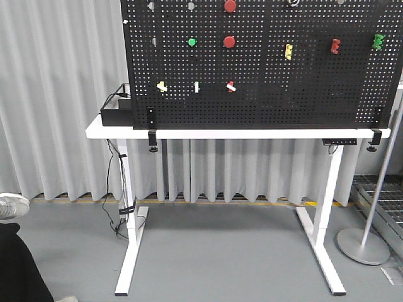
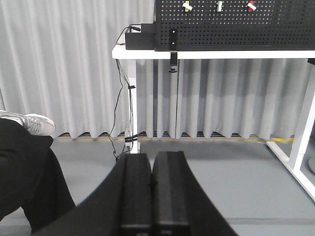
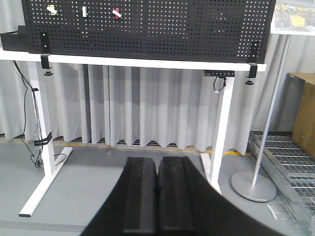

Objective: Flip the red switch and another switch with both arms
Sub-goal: 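Drive the base forward toward the black pegboard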

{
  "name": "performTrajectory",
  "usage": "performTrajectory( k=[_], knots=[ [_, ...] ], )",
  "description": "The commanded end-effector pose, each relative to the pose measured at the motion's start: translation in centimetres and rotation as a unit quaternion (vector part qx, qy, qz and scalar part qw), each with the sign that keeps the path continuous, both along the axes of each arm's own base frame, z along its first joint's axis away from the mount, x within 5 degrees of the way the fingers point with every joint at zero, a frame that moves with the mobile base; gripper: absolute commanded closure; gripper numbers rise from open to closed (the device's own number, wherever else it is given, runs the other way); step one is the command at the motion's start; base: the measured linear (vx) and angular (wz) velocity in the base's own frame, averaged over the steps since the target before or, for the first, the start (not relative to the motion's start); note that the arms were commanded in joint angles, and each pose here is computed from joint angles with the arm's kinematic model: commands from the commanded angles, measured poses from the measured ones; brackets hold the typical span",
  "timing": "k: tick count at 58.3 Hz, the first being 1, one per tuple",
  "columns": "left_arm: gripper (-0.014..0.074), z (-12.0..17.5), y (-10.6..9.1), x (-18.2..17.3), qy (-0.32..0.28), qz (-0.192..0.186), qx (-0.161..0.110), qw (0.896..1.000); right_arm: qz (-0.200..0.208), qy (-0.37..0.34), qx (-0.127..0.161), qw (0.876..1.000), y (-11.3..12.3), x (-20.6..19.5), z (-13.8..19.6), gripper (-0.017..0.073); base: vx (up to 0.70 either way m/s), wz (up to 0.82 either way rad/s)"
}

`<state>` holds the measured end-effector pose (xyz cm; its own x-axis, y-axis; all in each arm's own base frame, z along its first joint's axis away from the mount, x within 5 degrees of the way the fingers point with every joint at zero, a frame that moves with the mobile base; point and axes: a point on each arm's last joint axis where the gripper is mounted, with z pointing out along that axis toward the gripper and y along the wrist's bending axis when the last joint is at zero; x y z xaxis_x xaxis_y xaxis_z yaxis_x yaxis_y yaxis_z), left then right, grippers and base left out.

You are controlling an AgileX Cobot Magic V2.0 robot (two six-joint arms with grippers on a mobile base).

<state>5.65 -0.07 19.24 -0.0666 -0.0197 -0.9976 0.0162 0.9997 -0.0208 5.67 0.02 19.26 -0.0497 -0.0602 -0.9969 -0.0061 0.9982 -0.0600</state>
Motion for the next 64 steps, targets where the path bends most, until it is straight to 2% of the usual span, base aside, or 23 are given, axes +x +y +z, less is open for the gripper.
performTrajectory(
  k=[1, 64],
  knots=[
    [0.0592, 0.2, -0.04, -0.04, -0.04, -0.002, -0.007, 0.999, -0.002, -0.044, -0.006, 0.999, -0.03, -0.04, 0.64, 0.0566, 0.0, 0.0],
    [0.0592, 0.2, -0.04, -0.04, -0.04, -0.002, -0.007, 0.999, 0.002, -0.044, -0.005, 0.999, 0.03, -0.04, 0.64, 0.0566, 0.03, -0.01]
  ],
)
